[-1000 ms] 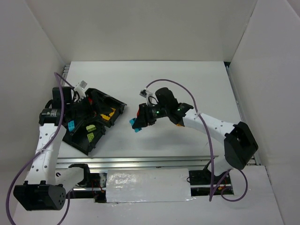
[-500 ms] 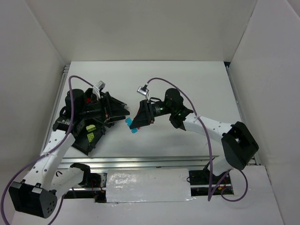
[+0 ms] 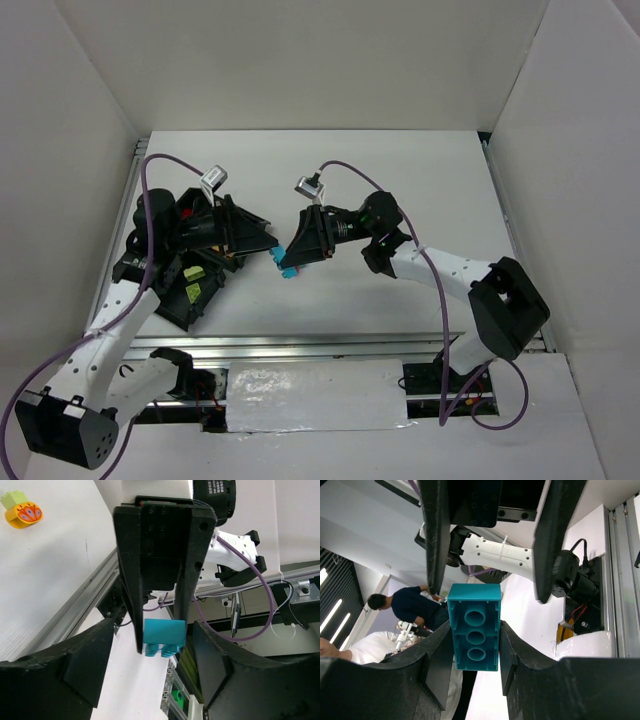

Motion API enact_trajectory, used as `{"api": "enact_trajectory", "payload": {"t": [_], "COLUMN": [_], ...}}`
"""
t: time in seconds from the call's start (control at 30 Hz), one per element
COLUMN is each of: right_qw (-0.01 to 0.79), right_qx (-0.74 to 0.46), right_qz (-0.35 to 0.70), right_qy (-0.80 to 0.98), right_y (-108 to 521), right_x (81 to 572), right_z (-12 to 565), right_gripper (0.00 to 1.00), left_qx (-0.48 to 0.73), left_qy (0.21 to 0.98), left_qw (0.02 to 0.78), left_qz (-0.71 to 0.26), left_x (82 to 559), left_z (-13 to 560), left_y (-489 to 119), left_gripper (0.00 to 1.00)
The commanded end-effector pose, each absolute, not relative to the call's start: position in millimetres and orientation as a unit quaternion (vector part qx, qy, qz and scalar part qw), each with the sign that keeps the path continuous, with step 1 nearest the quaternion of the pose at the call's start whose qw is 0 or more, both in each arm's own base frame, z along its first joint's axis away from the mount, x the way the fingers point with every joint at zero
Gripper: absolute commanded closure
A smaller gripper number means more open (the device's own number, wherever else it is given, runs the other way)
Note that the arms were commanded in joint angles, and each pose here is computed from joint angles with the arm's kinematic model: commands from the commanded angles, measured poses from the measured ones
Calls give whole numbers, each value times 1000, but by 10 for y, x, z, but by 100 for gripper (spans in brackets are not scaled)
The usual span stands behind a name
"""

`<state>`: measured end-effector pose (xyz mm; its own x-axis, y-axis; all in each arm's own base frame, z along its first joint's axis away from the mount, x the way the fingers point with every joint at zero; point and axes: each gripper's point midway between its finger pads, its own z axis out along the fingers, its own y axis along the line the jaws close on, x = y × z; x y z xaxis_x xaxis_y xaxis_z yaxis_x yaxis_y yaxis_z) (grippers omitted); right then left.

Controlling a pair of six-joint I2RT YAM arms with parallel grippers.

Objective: Sort the legos into containers by color

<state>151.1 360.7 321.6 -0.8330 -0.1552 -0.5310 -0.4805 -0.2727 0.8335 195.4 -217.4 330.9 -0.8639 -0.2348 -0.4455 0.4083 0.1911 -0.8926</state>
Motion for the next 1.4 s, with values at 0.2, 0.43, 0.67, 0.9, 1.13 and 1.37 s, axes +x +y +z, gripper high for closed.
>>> {"api": "enact_trajectory", "payload": {"t": [0.2,0.43,0.67,0.9,1.13,1.37], "right_qw": [133,142,147,143,136,157], "right_qx": [-270,-264,-247,-241,-256,-150], "right_qz": [759,763,759,755,751,667], "right_qy": [577,572,584,592,593,713], "right_y": [3659,3644,3576,3595,3545,3276], "right_x": [1596,1668,1794,1838,1791,2219], "right_z": [3327,3382,3335,3304,3267,2559], "right_gripper": [99,99,99,93,0,1], "left_qx": [120,126,122,131,68,-162], "left_qy": [691,691,694,690,733,851], "left_qw": [273,267,265,269,297,389], "left_qz": [-659,-660,-659,-659,-608,-314], "left_x": [1855,1853,1870,1892,2152,2992], "left_z": [3662,3641,3597,3643,3505,2954], "left_y": [-2297,-2342,-2345,-2358,-2287,-987], "left_gripper": [37,54,36,79,100,100]}}
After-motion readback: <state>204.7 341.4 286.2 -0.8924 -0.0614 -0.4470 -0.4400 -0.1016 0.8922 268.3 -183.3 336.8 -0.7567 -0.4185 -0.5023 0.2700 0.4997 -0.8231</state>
